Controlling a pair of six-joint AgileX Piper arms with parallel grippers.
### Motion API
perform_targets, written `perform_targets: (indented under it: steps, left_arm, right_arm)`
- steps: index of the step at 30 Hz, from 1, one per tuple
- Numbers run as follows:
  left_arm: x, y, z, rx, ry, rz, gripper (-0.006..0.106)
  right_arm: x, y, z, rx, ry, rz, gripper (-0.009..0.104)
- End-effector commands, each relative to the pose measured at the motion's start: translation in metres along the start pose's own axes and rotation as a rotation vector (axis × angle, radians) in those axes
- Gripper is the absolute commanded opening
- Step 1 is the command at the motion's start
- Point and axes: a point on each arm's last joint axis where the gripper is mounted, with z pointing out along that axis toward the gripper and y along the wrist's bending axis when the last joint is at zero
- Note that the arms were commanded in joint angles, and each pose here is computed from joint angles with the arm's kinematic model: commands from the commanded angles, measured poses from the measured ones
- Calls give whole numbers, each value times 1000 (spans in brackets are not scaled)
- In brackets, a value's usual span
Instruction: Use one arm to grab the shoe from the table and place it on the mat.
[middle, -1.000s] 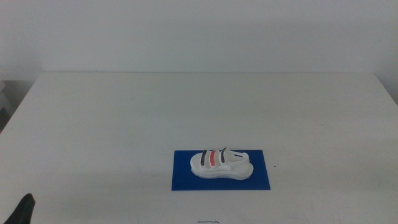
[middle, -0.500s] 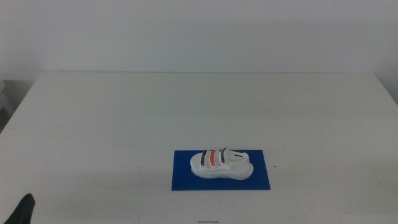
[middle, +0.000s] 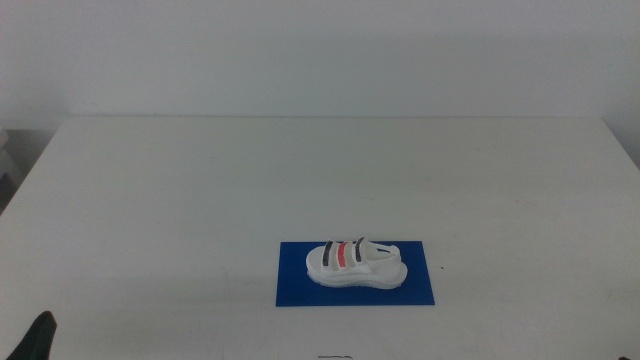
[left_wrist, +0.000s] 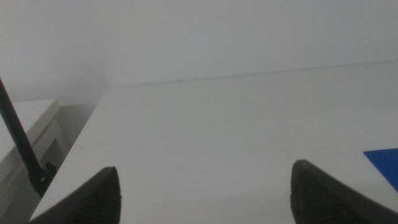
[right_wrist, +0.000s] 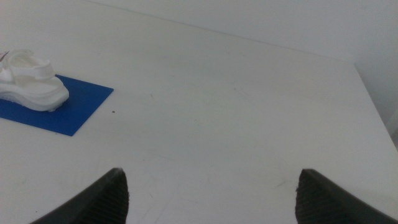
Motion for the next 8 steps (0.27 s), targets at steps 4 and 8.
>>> perform_targets:
  steps: [4, 8]
  left_arm:
    - [-10, 0, -2, -1, -106, -23, 94]
    - [-10, 0, -2, -1, -106, -23, 94]
  right_arm:
    - [-12, -2, -4, 13, -102, 11, 89]
    - [-12, -2, -4, 14, -102, 10, 89]
